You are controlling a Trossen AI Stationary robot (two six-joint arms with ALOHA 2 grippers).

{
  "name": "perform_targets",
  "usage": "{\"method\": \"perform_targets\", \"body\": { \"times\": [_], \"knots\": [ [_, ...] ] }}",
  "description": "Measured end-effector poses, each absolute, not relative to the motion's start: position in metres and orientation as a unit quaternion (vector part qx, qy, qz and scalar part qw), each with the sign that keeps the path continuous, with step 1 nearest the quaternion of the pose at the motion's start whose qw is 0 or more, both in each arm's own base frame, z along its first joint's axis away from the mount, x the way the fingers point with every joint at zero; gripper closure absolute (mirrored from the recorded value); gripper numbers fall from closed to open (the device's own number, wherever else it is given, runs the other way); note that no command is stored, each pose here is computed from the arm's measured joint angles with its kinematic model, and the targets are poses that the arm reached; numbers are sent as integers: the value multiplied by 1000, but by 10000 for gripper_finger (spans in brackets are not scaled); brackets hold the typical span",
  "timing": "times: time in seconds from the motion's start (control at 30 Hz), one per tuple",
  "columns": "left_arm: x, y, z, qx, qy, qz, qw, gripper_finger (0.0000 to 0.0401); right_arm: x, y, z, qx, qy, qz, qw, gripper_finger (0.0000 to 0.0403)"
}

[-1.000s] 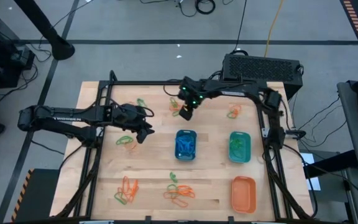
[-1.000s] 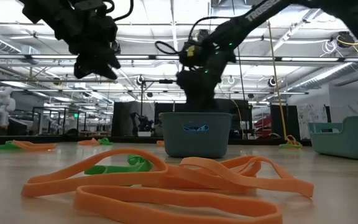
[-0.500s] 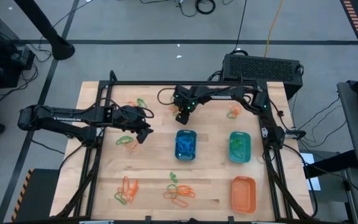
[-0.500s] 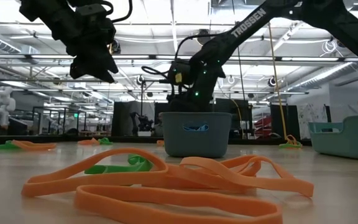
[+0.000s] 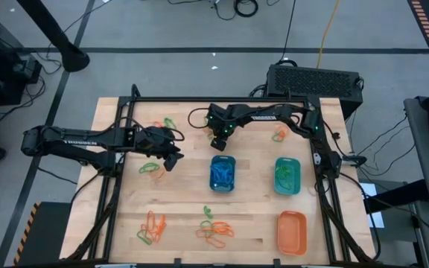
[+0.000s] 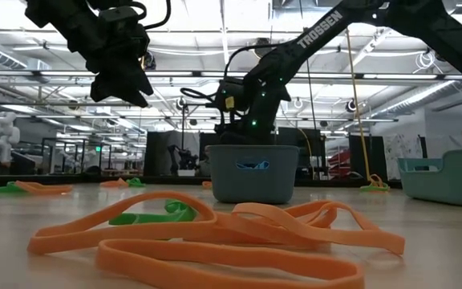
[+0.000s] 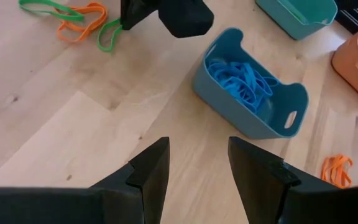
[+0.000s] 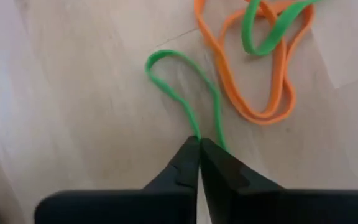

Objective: Sort rubber bands into baskets
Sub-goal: Put the green rubberband into the light blue bin

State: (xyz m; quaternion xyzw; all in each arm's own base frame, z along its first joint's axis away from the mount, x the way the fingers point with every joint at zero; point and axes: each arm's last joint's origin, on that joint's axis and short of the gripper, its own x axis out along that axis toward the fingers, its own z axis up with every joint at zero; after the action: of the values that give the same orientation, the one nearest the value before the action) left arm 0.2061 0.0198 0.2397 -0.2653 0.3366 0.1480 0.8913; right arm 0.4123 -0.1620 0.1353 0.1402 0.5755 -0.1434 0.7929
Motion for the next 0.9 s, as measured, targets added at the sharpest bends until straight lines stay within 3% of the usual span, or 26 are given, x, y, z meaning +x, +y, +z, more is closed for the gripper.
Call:
{"method": "perform_targets", "body": {
  "times": [0.17, 0.53, 0.77, 0.9],
  "knots": [
    [206, 20, 240, -264, 337, 147, 892, 230, 402, -157, 152, 154, 590, -131, 782, 401],
    [206, 20, 240, -233, 339, 135, 901, 230, 362, -117, 263, 159, 558, -130, 804, 402],
    [208, 21, 241, -202, 335, 123, 912, 230, 314, -66, 306, 185, 629, -134, 743, 403],
    [210, 21, 245, -195, 316, 113, 922, 230, 288, -39, 312, 195, 655, -135, 718, 403]
  ]
}}
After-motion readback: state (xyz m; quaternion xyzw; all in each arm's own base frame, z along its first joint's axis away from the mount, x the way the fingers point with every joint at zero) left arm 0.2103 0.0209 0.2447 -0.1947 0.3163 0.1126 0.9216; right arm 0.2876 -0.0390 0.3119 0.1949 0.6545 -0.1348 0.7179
